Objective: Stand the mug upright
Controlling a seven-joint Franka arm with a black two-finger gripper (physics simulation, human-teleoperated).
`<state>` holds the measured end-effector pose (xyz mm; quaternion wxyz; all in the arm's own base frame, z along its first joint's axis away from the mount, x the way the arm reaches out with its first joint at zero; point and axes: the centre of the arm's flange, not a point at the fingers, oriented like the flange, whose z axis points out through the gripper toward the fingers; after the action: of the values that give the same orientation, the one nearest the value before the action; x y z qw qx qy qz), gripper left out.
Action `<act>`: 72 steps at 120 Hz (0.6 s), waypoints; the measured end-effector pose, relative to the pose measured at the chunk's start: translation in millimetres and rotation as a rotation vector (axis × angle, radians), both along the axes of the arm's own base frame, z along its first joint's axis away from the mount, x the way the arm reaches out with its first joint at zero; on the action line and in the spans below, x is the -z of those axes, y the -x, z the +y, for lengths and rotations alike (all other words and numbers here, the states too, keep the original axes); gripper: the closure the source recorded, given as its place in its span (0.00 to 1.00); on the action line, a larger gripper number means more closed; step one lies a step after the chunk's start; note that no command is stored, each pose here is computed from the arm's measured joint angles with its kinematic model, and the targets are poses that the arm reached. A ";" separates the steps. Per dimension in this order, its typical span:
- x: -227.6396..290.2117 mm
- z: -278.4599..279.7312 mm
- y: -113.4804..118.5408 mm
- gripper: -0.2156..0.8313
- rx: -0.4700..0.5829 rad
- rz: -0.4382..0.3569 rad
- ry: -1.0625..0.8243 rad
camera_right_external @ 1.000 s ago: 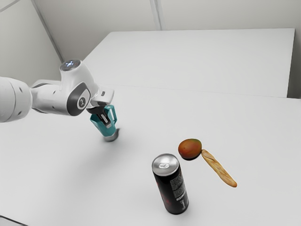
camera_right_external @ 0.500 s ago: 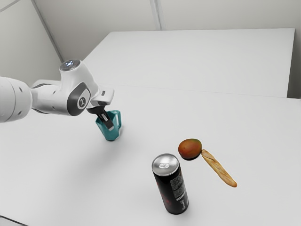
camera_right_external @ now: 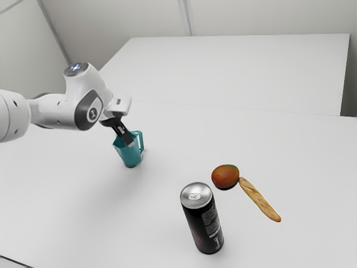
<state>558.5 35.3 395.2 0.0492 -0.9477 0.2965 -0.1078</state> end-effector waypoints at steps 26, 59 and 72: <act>-57.2 3.1 -20.6 0.26 -0.017 -0.059 0.020; -115.9 10.5 -33.5 0.22 -0.112 0.037 0.089; -121.8 17.5 -29.5 0.22 -0.172 0.123 0.104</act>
<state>588.0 52.8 517.0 -0.0094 -0.9757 0.2106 -0.0600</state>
